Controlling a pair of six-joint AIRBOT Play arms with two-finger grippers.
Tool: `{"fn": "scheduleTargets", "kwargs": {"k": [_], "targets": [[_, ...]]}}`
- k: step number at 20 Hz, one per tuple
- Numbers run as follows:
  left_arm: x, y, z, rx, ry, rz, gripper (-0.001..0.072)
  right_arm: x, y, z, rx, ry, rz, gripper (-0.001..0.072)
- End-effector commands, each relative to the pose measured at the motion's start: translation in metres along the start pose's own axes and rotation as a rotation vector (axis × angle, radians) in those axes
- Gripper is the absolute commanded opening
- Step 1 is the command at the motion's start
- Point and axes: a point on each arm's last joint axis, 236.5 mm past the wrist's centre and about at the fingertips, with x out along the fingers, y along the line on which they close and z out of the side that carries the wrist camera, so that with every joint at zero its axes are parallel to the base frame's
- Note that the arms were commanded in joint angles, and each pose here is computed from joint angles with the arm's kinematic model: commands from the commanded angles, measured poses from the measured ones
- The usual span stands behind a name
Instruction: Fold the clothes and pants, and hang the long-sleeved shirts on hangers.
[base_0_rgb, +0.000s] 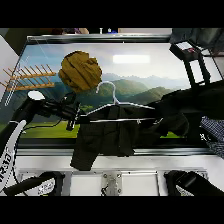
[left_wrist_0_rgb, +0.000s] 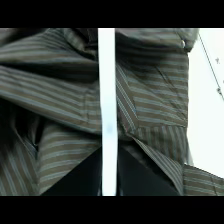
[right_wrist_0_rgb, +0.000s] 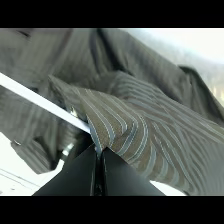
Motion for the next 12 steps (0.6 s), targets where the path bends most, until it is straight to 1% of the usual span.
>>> {"fn": "scheduleTargets", "kwargs": {"k": [1,4,6,9,12], "targets": [[0.001,0.003,0.003,0.022,-0.023,0.004,0.0013,0.004,0.028,0.025,-0.038,-0.031,0.042,0.0021],[-0.004,0.006,0.002,0.022,-0.034,0.021,0.0012,0.018,0.057,0.047,-0.085,-0.056,0.079,0.0021],[-0.012,0.009,-0.004,-0.016,-0.067,0.052,0.0013,0.027,0.076,0.057,-0.116,-0.058,0.101,0.0021],[-0.014,0.010,-0.029,-0.090,-0.102,0.109,0.0012,0.035,0.107,0.080,-0.126,-0.131,0.151,0.0021],[-0.009,0.009,-0.038,-0.105,-0.096,0.117,0.0013,0.045,0.129,0.094,-0.130,-0.182,0.189,0.0021]]}}
